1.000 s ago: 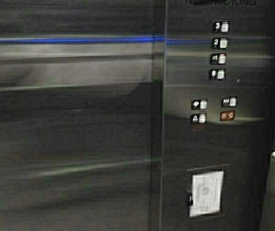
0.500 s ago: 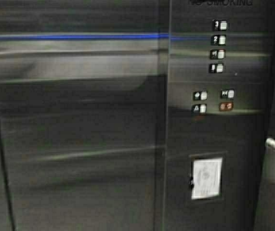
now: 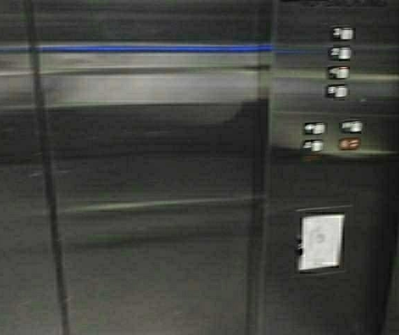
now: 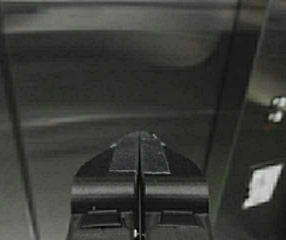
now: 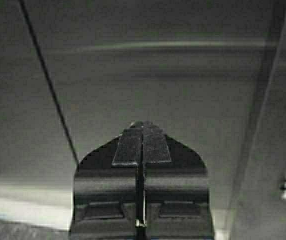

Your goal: Navigate to elevator, push the call button, then enter the elevator

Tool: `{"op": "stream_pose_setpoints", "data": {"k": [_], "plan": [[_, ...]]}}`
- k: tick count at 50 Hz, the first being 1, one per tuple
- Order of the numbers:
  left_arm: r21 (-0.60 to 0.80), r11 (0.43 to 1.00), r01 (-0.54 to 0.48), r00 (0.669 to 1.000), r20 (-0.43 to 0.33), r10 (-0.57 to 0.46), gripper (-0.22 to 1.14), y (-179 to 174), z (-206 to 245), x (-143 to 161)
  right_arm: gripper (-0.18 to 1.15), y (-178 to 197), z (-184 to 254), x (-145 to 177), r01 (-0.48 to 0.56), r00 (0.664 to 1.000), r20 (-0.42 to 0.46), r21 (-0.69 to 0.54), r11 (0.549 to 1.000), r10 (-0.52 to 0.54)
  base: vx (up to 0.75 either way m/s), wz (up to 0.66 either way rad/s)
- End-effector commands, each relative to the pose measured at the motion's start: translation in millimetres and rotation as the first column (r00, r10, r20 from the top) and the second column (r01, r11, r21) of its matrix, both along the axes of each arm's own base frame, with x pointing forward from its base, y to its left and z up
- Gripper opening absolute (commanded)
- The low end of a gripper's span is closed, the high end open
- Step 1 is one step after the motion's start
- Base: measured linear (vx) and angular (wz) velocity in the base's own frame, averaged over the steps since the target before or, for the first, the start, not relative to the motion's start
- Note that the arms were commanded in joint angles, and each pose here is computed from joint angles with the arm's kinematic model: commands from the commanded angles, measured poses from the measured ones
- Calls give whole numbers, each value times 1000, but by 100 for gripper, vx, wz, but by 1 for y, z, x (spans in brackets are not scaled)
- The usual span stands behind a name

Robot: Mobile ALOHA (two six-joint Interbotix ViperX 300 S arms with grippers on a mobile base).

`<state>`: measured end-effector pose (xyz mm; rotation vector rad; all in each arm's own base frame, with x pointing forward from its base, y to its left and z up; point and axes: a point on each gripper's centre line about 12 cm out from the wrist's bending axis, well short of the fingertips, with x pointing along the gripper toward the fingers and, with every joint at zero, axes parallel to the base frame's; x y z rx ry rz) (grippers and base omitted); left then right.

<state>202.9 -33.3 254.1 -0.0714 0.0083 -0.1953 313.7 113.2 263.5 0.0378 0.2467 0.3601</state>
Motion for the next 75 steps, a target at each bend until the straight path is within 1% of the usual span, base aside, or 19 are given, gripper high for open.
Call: {"op": "stream_pose_setpoints", "data": {"k": [1,15,31,45,60,66,71,75], "plan": [[-3,1000,1,1000,24,-1,3,-1,9,3,6,-1,8,2,2,1000,28,7,1000,-2,-16,16],[-4,1000,1,1000,26,-1,3,-1,9,3,6,-1,8,1,2,1000,29,9,1000,-3,-12,20],[6,1000,1,999,35,-1,3,-1,11,3,6,-4,19,-7,1,998,63,16,1000,-2,-8,27],[18,1000,-17,1000,27,17,3,3,11,13,6,-19,20,-3,48,996,69,7,999,-49,-4,20],[12,1000,-19,999,47,19,3,4,14,9,6,-25,27,-4,61,993,97,16,998,-63,0,0],[13,1000,-20,998,57,19,3,4,14,5,6,-25,22,-5,60,994,92,15,998,-61,2,-7],[16,1000,-20,997,70,19,3,4,16,3,6,-24,25,-5,57,991,116,25,998,-59,2,-7],[11,1000,-20,998,67,19,3,4,15,2,6,-24,22,-6,54,992,114,25,998,-57,2,-5]]}}
